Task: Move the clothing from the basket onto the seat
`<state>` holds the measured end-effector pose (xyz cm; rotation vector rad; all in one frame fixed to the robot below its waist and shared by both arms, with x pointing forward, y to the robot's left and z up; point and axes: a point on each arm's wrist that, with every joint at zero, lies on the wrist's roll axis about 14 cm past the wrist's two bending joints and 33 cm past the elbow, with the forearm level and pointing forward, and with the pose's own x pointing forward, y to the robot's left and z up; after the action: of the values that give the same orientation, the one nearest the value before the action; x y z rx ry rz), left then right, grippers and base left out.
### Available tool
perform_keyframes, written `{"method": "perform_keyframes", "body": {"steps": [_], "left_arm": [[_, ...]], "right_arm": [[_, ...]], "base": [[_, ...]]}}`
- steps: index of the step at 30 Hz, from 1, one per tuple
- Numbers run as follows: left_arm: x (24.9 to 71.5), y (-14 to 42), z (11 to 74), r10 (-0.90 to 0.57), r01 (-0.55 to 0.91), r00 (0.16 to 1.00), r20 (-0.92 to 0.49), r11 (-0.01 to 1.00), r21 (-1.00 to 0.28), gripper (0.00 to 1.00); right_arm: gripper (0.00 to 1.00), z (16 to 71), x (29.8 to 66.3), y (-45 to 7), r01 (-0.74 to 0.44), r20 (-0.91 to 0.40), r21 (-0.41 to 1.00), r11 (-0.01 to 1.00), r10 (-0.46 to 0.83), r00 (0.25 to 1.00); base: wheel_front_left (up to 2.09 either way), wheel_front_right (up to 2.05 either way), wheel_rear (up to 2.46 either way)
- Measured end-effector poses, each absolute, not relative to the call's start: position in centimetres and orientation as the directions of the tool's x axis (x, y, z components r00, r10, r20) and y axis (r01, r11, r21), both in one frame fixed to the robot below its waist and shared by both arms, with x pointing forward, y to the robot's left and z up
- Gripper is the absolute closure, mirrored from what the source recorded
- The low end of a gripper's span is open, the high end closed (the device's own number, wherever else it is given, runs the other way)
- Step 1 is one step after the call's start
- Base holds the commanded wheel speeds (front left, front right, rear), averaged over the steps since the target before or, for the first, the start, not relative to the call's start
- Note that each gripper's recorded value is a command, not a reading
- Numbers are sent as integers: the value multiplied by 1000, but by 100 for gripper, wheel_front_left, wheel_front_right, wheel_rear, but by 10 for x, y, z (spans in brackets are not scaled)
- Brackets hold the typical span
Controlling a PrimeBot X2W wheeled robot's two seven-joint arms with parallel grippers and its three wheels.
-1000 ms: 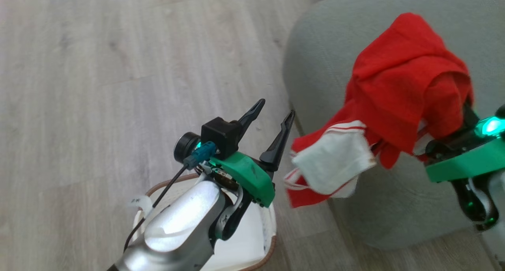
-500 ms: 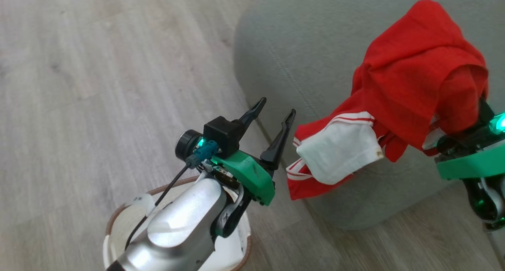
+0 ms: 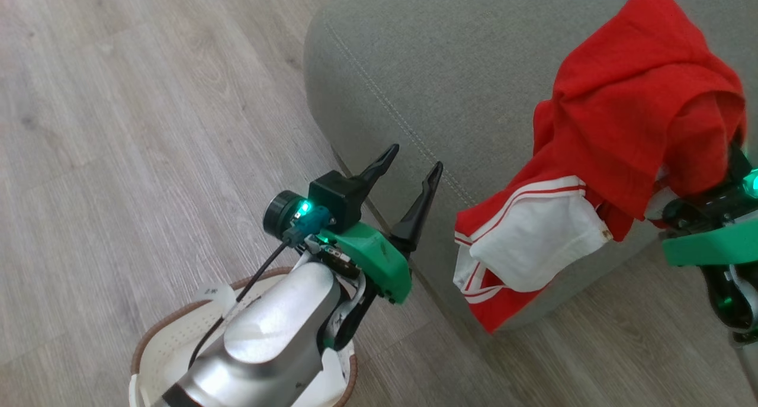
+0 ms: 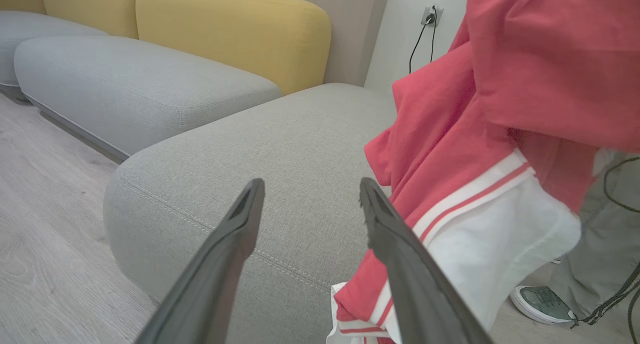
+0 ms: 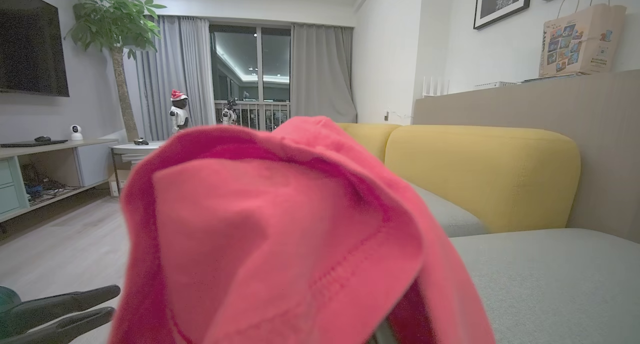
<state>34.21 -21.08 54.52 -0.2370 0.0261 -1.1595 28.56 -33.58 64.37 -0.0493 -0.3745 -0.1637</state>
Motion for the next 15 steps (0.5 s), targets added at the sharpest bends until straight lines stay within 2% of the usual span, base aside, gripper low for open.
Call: {"method": "perform_keyframes", "body": {"steps": [7, 15], "left_arm": [[348, -215, 546, -911, 906, 398, 112, 370, -205, 0], [361, -215, 538, -908, 901, 407, 104, 379, -212, 0]], "right_arm": [[100, 644, 294, -341, 168, 350, -47, 985, -142, 926], [100, 694, 333, -370, 175, 412, -98, 980, -120, 903]], "base": [[0, 0, 0], [0, 0, 0]]}}
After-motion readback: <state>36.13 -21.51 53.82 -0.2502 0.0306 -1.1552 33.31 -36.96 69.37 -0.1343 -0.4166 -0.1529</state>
